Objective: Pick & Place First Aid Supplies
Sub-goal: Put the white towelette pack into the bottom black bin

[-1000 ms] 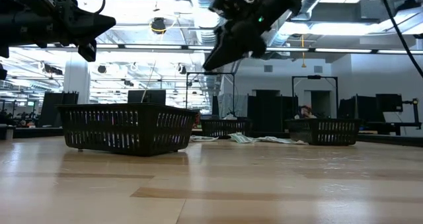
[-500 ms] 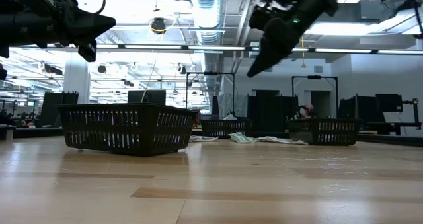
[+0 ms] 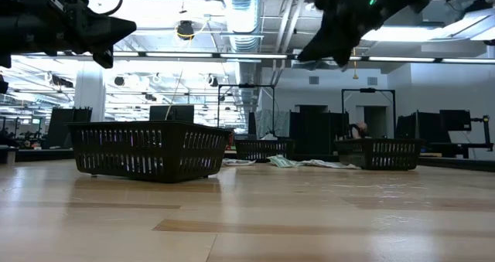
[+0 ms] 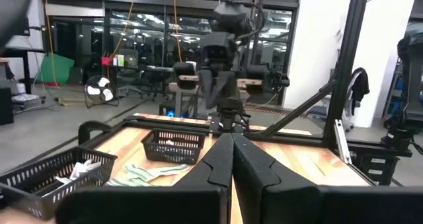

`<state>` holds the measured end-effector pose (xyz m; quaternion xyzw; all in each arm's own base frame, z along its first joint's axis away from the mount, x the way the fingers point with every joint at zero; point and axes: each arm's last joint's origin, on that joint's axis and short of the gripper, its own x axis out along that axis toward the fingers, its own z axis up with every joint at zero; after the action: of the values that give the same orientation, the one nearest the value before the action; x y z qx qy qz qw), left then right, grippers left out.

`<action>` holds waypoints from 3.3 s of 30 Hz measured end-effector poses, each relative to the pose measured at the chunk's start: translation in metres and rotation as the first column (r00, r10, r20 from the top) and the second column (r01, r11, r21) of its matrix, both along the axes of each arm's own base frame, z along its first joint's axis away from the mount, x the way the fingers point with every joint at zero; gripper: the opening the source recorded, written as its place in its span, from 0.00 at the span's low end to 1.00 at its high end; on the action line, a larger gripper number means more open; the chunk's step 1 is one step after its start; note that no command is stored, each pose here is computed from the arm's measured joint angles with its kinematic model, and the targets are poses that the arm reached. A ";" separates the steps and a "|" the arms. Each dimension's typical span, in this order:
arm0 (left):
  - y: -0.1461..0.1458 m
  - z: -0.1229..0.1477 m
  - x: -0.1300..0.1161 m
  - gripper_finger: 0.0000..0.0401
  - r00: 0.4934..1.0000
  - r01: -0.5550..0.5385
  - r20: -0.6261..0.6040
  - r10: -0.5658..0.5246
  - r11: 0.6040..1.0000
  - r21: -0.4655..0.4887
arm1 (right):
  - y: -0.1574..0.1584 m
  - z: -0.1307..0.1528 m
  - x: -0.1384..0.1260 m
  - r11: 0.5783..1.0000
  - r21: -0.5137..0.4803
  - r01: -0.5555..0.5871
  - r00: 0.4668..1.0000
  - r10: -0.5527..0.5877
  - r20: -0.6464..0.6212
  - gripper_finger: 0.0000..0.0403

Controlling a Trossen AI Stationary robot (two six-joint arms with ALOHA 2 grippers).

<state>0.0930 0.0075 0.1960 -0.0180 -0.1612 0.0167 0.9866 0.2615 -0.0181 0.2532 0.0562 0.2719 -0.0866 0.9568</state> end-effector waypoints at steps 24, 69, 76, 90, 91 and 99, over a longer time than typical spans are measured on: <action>0.003 0.042 0.002 0.02 0.968 0.073 0.252 0.003 0.954 -0.292 | 0.006 -0.015 -0.078 0.984 -0.123 0.133 0.989 -0.123 0.082 0.02; 0.059 0.112 0.164 0.22 0.487 0.174 -0.873 0.043 0.974 0.145 | 0.000 -0.039 -0.092 0.975 -0.198 0.103 0.992 -0.115 -0.051 0.02; 0.059 0.098 0.186 0.21 0.422 0.319 -0.900 0.110 0.911 0.261 | 0.000 -0.042 -0.094 0.975 -0.199 0.096 0.989 -0.116 -0.087 0.02; 0.058 0.081 0.202 0.21 0.384 0.336 -0.911 0.152 0.896 0.291 | 0.000 -0.045 -0.096 0.976 -0.198 0.090 0.985 -0.117 -0.125 0.02; 0.058 0.081 0.202 0.21 0.383 0.337 -0.911 0.153 0.895 0.292 | 0.000 -0.045 -0.096 0.976 -0.198 0.091 0.985 -0.117 -0.125 0.02; 0.042 0.073 0.192 0.21 0.269 0.528 -0.956 0.114 0.813 0.246 | 0.006 -0.047 -0.096 0.984 -0.127 -0.124 0.984 0.105 -0.147 0.02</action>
<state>0.2852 0.0497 0.2686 0.2432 0.4579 -0.1570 0.8405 0.1657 -0.0119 0.2064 -0.0309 0.3346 -0.0536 0.9403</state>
